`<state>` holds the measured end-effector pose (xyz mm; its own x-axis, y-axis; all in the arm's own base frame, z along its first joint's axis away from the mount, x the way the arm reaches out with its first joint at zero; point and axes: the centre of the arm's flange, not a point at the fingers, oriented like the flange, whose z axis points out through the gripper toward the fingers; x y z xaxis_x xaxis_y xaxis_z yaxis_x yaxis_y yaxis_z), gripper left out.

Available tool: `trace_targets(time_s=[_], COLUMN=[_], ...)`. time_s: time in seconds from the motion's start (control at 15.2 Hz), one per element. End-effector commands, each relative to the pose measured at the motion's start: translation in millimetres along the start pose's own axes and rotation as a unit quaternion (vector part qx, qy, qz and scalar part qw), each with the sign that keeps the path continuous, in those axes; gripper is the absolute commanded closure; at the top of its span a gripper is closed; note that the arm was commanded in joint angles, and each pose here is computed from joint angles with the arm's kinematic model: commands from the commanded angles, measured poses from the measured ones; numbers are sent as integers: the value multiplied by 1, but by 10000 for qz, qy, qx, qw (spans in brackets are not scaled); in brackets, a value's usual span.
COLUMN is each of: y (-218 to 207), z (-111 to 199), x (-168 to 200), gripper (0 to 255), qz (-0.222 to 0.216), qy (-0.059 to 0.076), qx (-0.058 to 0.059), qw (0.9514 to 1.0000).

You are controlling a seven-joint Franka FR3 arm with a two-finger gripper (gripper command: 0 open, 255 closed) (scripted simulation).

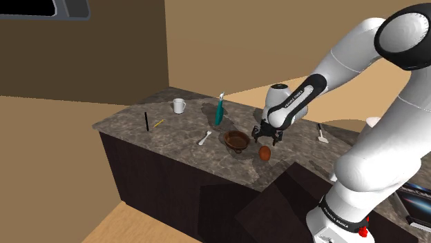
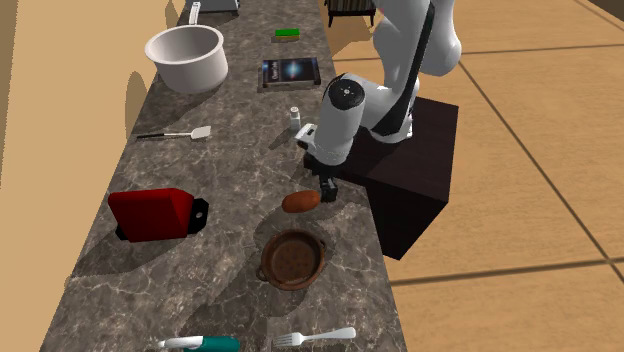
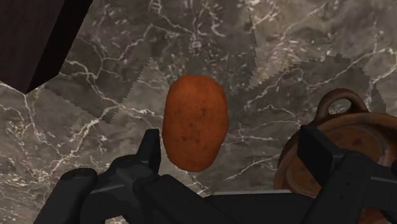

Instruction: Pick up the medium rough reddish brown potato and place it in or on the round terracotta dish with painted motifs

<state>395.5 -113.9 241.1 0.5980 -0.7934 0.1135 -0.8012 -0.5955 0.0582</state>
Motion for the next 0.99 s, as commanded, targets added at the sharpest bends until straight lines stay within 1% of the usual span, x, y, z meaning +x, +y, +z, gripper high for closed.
trace_targets(time_s=[0.0,0.13,0.2,0.66,0.92], y=[6,11,12,13,13], z=[24,49,53,93,93], x=[7,11,12,12,12], gripper=[0,0,0,0,0], qz=[348,677,733,733,733], qy=[3,1,1,1,1], qx=[-54,-116,-127,-127,-127], qw=[9994,9976,9972,9972,9972])
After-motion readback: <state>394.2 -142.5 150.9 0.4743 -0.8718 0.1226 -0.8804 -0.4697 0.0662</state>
